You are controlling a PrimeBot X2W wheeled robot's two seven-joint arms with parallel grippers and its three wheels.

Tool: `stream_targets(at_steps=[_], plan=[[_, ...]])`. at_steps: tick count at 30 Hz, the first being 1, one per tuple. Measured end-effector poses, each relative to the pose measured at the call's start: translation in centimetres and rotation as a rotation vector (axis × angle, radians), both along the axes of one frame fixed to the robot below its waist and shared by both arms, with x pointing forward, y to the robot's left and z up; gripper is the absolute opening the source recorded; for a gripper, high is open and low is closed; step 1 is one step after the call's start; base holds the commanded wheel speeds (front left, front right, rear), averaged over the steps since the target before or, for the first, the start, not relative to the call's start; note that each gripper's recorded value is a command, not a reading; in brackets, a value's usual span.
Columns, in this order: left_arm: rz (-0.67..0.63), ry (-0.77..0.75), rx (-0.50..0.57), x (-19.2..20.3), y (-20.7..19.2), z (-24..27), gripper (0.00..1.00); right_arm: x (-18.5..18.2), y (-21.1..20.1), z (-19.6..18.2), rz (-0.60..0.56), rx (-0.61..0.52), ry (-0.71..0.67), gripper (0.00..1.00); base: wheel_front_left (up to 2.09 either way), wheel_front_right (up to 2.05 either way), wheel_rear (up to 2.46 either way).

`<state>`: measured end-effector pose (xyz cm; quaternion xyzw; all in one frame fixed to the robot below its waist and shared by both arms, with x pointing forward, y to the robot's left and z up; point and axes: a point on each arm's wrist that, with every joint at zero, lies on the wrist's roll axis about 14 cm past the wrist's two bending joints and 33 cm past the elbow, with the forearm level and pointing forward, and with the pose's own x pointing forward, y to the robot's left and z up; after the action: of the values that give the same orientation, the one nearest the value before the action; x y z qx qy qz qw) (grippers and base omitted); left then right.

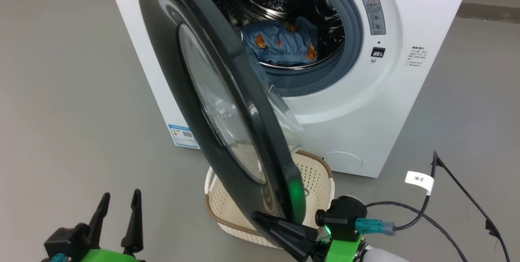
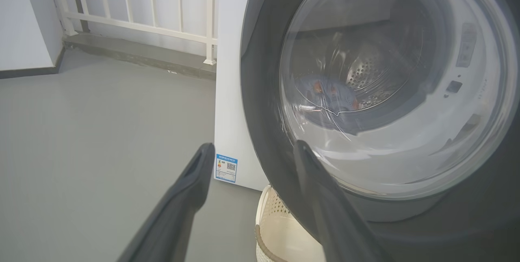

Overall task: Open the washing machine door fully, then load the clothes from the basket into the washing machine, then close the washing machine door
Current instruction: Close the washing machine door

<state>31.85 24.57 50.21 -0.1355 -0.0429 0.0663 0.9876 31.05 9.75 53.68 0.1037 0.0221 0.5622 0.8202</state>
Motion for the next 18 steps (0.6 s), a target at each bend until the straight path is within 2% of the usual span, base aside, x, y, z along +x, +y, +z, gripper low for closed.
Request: stream_targets(at_steps=[7,18], plan=[[0.003,0.019,-0.007,0.3,0.0,-0.6,1.0,2.5,-1.2,-2.1,-0.06,-0.055,0.03,0.0,0.0,0.0,0.0],[-0.005,0.041,0.0,2.0,-0.2,-1.1,1.0,11.3,-7.2,-2.5,-0.316,-0.068,0.007,0.0,0.0,0.0,0.0]])
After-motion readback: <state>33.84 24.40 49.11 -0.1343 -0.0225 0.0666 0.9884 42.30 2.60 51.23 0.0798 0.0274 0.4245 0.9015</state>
